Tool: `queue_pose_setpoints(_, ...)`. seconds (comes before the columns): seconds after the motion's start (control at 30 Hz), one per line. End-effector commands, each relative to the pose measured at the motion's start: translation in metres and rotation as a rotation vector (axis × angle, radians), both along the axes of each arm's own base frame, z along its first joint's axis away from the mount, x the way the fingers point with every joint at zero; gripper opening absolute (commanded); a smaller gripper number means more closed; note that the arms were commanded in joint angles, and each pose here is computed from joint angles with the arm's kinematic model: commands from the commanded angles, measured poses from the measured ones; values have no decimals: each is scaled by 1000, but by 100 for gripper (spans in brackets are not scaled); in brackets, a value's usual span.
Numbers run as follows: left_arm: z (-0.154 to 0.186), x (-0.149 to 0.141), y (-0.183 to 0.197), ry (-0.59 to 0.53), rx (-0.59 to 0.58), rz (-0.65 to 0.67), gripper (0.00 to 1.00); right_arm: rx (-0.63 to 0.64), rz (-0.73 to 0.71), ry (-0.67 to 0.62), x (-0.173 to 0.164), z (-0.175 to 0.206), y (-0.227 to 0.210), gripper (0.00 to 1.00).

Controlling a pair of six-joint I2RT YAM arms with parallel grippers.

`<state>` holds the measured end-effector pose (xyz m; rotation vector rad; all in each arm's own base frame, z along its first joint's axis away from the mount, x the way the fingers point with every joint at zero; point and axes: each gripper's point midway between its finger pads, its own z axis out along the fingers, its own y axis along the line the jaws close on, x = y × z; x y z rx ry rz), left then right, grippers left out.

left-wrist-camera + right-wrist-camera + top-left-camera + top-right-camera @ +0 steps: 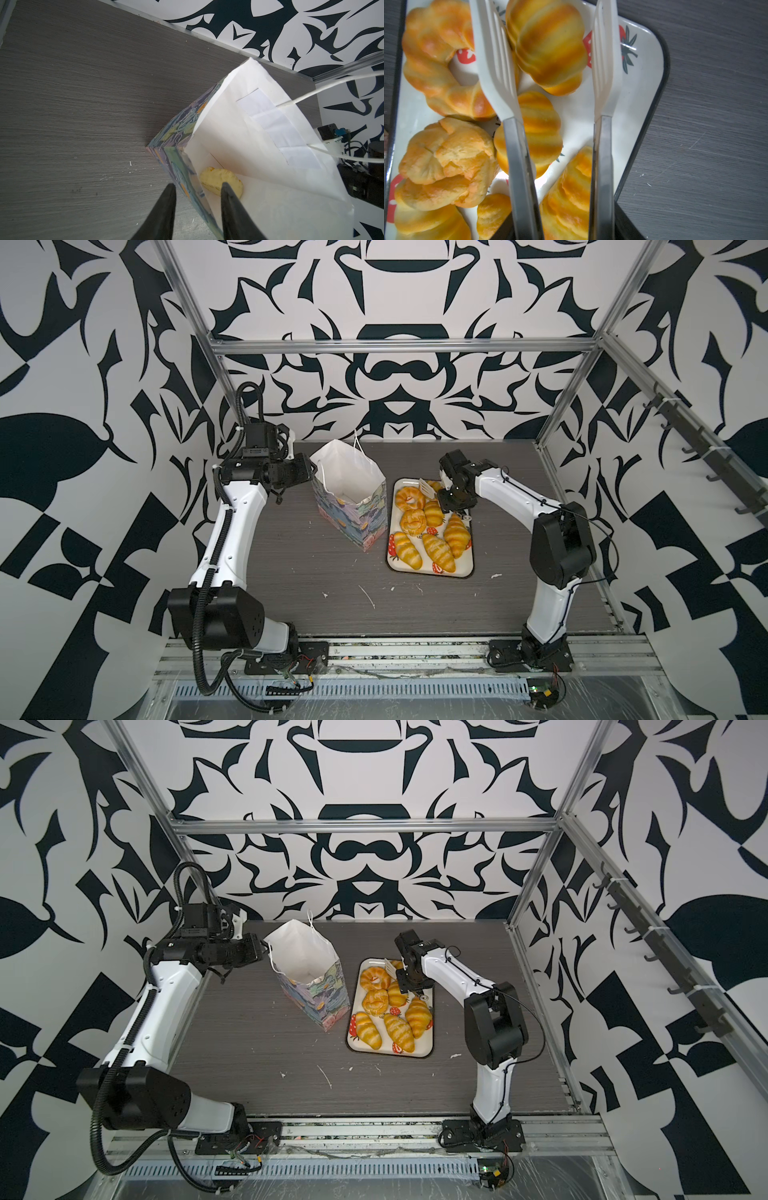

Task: Pack bread into a paper bag
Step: Pick up the bread from the tray.

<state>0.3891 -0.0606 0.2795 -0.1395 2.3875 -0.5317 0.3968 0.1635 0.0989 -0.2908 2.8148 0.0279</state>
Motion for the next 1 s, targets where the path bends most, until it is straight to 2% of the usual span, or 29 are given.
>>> queue_pose_setpoints(0.0,0,-10,-1,13,3,-5,39,29,-3,-70,15,24,4,54)
queue_pose_setpoints(0.37,2,-11,-1,8,4,-6,39,28,-8,-92,11,33,1,43)
queue_pose_setpoints(0.97,1,-10,-1,11,3,-5,39,53,-33,-163,-11,74,-12,39)
